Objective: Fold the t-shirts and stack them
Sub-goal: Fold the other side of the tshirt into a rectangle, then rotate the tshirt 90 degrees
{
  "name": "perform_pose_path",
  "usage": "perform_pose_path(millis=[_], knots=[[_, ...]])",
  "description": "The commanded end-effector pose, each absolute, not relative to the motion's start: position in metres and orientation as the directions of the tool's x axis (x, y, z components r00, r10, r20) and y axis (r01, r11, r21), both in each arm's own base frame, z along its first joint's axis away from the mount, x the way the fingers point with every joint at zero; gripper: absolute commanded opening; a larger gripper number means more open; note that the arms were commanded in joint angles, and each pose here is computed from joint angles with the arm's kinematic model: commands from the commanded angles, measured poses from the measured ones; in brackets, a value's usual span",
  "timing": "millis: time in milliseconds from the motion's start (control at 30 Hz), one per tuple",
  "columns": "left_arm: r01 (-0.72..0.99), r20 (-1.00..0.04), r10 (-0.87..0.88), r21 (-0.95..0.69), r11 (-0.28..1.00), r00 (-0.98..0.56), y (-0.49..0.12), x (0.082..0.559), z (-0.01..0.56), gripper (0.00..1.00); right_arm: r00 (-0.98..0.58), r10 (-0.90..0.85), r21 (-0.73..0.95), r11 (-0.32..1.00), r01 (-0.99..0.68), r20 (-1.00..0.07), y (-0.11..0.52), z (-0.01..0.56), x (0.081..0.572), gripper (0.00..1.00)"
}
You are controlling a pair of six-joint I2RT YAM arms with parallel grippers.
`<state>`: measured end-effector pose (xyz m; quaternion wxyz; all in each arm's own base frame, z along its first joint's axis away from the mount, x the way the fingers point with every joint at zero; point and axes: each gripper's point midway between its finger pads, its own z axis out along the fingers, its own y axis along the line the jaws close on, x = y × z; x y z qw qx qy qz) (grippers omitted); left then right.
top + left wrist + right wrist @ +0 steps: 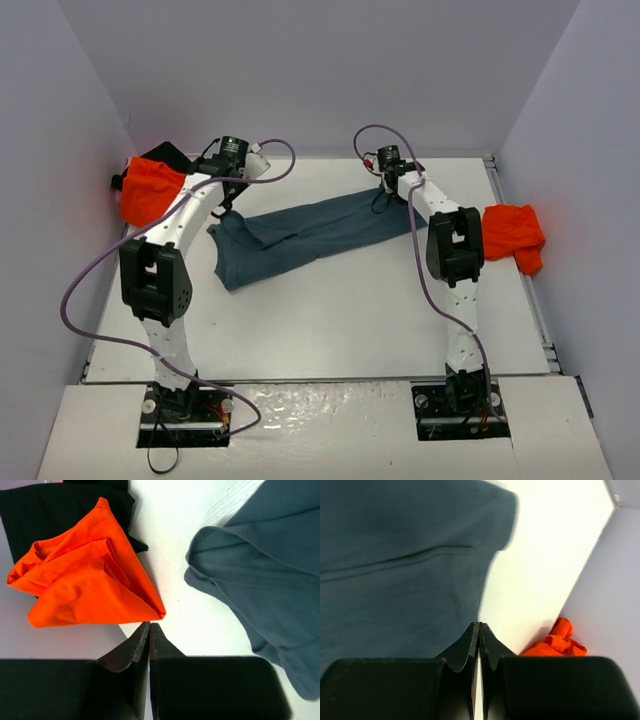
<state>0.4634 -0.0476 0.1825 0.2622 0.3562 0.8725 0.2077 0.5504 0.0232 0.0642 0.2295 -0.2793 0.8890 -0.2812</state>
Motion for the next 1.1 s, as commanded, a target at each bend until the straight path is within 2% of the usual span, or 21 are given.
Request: perform_pose_path(millis=[0,167,533,767,933,1067], knots=[[0.57,-0.322,0.778,0.541,0.619,-0.539,-0.082,0.443,0.191,0.0,-0.666,-0.576,-0.634,0.748,-0.196,-0.474,0.024,0.165,0.566,0.0],[0.66,-0.29,0.821,0.491,0.568,-0.491,-0.118,0.427,0.166,0.0,-0.665,-0.614,-0.584,0.747,-0.317,-0.425,0.053,0.132,0.554,0.0],[0.772,-0.195,0.845,0.345,0.534,-0.498,-0.14,0.409,0.109,0.0,-0.699,-0.635,-0.499,0.745,-0.442,-0.329,0.073,0.067,0.545,0.0],[0.81,-0.121,0.857,0.285,0.513,-0.501,-0.136,0.392,0.085,0.0,-0.719,-0.67,-0.458,0.706,-0.54,-0.185,0.065,0.033,0.519,0.05],[0.867,-0.004,0.887,0.207,0.453,-0.462,-0.119,0.371,0.064,0.0,-0.748,-0.661,-0.465,0.682,-0.564,-0.061,0.038,0.01,0.503,0.04],[0.863,0.087,0.861,0.13,0.489,-0.501,-0.077,0.363,0.044,0.0,-0.787,-0.617,-0.475,0.691,-0.544,0.004,0.004,-0.004,0.499,0.04]])
